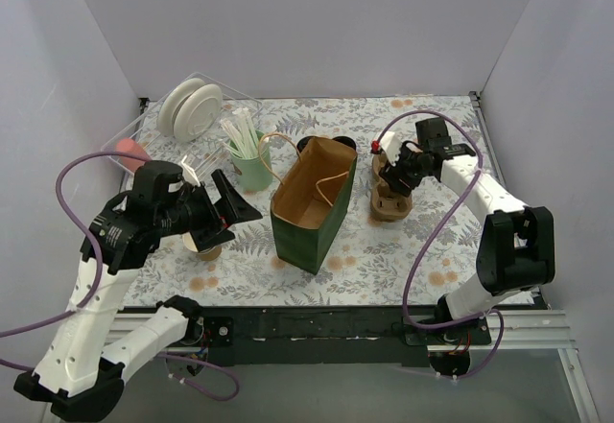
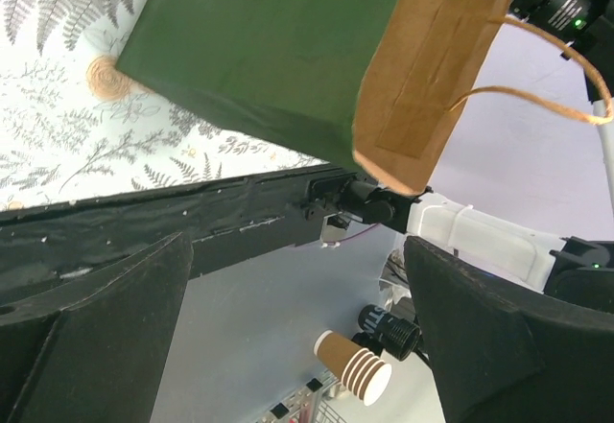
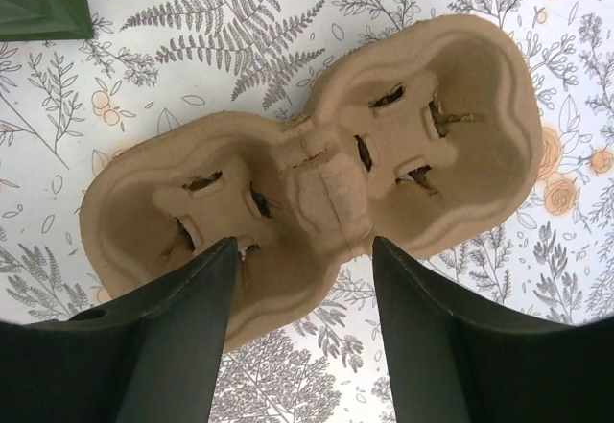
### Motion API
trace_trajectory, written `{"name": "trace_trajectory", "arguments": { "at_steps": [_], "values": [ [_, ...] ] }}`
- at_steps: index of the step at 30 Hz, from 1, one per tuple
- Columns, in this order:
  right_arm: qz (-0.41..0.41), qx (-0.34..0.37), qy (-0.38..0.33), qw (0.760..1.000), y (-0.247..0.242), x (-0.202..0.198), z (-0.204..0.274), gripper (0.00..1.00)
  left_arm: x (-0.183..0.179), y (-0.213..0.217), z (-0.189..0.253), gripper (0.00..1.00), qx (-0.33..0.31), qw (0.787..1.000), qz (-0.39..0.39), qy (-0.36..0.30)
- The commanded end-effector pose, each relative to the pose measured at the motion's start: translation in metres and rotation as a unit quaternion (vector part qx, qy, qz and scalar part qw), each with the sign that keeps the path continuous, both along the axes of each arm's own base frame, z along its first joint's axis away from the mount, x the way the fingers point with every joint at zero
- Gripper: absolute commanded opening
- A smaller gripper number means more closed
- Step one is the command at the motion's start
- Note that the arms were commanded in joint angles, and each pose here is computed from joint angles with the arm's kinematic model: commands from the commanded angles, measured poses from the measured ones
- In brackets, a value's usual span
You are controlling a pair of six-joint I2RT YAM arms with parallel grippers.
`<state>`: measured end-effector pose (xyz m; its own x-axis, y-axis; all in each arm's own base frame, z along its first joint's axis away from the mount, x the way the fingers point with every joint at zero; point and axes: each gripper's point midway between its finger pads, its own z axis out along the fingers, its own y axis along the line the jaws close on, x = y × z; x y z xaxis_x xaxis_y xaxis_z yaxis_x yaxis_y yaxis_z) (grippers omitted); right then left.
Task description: Pack the takeout coffee
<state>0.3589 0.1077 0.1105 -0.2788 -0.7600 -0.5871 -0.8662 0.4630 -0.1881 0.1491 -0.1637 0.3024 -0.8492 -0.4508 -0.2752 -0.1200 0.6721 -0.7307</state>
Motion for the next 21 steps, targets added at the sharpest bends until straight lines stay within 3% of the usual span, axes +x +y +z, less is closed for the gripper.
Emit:
{"name": "trace_trajectory", "arguments": {
  "at_steps": [1, 9, 16, 21],
  "values": [
    [0.025, 0.005, -0.018, 1.000, 0.005, 0.013, -0.005, 0.65, -0.011, 0.006, -0.005, 0.92, -0.004, 1.000, 0.013, 0.012],
    [0.033, 0.009, -0.012, 0.999, 0.010, 0.027, -0.007, 0.63, -0.009, 0.008, -0.005, 0.92, 0.004, 1.000, 0.017, 0.013],
    [0.037, 0.011, -0.010, 0.999, 0.011, 0.029, -0.012, 0.45, -0.005, 0.006, -0.006, 0.92, 0.005, 1.000, 0.016, 0.013],
    [0.044, 0.020, -0.007, 0.999, 0.013, 0.027, -0.014, 0.42, -0.006, 0.009, -0.009, 0.92, 0.013, 1.000, 0.020, 0.014]
  ]
}}
